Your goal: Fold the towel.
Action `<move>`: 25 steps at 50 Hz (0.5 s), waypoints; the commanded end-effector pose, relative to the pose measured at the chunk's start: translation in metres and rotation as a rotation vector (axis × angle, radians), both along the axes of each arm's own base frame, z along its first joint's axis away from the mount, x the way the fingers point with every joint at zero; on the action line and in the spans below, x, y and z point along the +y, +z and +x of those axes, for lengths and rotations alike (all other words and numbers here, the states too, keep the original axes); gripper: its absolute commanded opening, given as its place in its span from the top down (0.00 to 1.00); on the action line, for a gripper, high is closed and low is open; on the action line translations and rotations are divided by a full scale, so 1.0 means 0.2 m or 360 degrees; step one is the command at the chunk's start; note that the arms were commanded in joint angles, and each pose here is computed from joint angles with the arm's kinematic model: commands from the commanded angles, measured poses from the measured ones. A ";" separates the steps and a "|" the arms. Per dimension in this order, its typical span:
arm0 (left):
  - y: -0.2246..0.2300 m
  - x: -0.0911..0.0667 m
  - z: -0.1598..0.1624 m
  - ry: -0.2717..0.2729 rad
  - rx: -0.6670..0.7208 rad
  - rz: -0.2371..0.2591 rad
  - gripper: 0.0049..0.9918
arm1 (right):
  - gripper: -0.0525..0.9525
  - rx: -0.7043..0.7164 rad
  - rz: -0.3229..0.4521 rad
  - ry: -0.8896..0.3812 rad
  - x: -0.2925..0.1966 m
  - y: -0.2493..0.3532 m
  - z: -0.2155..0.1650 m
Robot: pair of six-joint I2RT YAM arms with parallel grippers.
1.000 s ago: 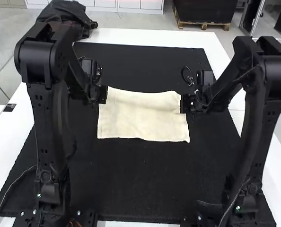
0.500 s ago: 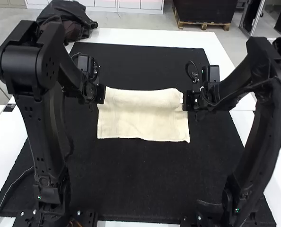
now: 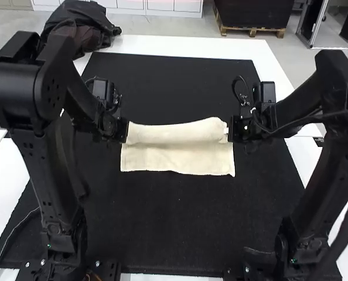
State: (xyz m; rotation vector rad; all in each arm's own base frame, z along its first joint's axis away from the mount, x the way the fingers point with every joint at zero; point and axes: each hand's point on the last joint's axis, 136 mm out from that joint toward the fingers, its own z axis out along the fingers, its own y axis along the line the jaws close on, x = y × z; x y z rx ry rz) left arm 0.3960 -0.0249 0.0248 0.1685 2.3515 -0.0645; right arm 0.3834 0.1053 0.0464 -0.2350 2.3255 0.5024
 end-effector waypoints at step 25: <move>0.08 0.08 -0.12 0.0052 -0.0005 0.0048 0.98 | 0.97 0.0086 0.0023 -0.0148 -0.19 -0.02 -0.18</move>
